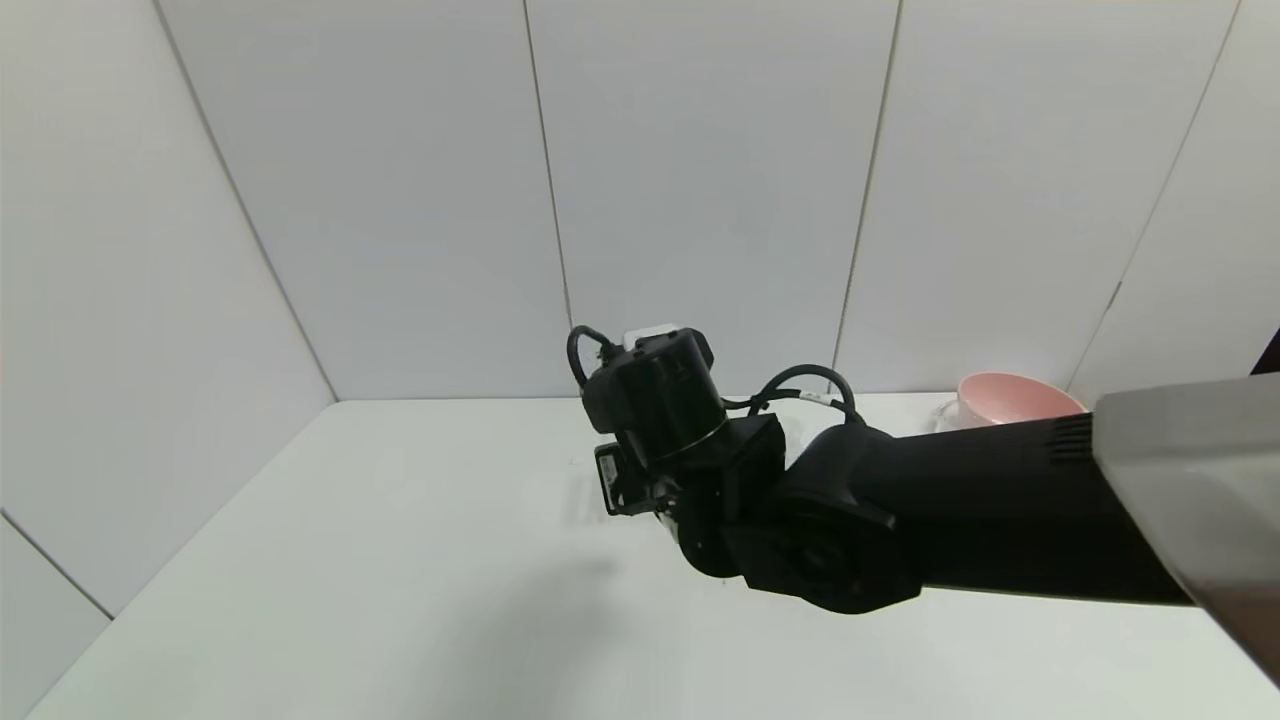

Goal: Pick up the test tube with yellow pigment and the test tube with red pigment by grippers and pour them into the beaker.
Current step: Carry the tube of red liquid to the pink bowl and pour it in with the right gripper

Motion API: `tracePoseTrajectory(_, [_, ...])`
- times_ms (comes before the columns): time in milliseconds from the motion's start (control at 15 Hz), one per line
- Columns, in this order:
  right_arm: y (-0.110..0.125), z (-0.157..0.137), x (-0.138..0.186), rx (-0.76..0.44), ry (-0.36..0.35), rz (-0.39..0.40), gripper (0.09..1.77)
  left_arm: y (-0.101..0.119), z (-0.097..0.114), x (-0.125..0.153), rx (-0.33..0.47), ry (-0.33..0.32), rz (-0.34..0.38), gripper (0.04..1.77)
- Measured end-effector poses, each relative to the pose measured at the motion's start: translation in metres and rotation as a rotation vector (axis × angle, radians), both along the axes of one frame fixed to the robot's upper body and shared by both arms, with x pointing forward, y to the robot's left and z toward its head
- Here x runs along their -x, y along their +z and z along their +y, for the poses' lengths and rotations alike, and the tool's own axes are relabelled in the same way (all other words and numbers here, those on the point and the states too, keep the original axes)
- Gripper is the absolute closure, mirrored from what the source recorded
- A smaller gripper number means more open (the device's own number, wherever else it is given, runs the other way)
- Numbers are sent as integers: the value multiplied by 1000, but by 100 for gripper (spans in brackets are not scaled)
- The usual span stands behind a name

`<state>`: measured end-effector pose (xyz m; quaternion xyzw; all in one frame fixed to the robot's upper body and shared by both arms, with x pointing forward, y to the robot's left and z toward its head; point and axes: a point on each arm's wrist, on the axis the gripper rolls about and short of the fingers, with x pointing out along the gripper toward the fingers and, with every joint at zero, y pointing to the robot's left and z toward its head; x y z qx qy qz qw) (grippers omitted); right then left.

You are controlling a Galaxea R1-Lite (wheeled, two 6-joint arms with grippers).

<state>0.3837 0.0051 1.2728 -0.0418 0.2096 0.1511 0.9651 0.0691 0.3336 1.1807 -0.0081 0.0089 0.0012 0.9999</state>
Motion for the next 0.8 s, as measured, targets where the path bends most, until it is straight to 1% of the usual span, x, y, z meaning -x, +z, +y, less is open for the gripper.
tracePoseTrajectory(267, [1,-25,25,26,167,89,134,0,0,0,0,0,0,9])
tracePoseTrajectory(400, [3,-42,35,39,263,112,134,0,0,0,0,0,0,9])
tracePoseTrajectory(467, [3,-54,40,54,323,106,134,0,0,0,0,0,0,9])
tracePoseTrajectory(600, [4,-76,45,89,414,69,134,0,0,0,0,0,0,9])
tracePoseTrajectory(733, [6,-103,47,88,488,46,134,0,0,0,0,0,0,9])
tracePoseTrajectory(800, [8,-119,46,82,506,47,134,0,0,0,0,0,0,9])
